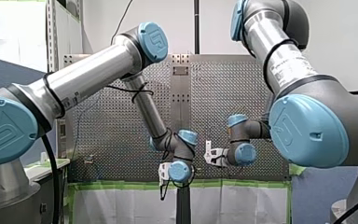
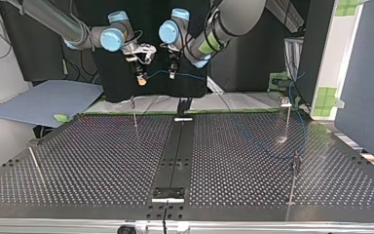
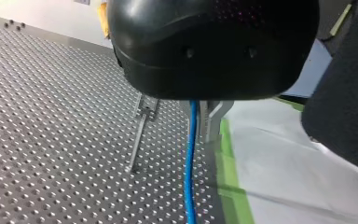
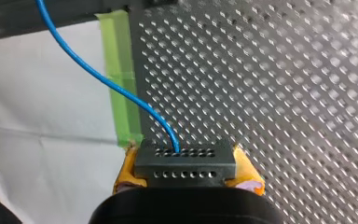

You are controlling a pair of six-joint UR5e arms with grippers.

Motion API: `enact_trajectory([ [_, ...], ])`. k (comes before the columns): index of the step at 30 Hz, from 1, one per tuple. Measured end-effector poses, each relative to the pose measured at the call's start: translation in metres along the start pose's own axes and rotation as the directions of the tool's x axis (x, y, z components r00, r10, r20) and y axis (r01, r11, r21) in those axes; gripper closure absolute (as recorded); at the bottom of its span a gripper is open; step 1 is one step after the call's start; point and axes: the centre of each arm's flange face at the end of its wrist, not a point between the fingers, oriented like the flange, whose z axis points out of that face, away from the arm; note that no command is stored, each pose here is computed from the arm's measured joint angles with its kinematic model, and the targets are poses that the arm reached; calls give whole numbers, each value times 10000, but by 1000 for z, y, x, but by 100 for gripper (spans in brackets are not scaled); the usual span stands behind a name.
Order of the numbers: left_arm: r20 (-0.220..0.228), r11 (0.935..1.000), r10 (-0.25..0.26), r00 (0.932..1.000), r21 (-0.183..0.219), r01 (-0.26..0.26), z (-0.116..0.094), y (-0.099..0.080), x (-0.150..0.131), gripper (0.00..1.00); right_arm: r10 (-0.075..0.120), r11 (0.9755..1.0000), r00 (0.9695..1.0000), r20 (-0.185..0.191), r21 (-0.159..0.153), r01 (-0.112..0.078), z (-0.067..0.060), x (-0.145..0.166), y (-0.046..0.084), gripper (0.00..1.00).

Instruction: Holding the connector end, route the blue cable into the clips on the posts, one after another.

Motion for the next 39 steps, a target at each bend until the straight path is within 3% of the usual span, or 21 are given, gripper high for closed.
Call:
enact_trajectory([
  [5,334,9999,-129,9994,-97,133,4,-12,-10,90,307,9995,9992,-250,-71,-309,-15,14,18,100],
  [9,528,9998,-199,9984,-40,201,2,-19,-11,88,429,9986,9980,-474,-281,-442,-23,27,33,100],
  [17,771,9999,-138,9969,101,131,-4,-31,-11,88,532,9927,9955,-778,-1037,-612,-25,40,72,100],
  [23,930,9995,-170,9955,276,145,-3,-46,-16,85,428,9919,9963,-740,-1164,-513,-24,36,77,100],
  [29,597,9992,72,9982,400,-96,-1,-62,2,85,441,9913,9965,-705,-1204,-523,-23,29,79,100],
  [35,382,9993,305,9988,224,-314,8,-69,7,83,568,9875,9960,-683,-1433,-661,-20,13,90,100],
  [39,520,9994,341,9981,-16,-341,16,-75,-3,83,501,9831,9967,-645,-1726,-606,-19,6,96,100],
])
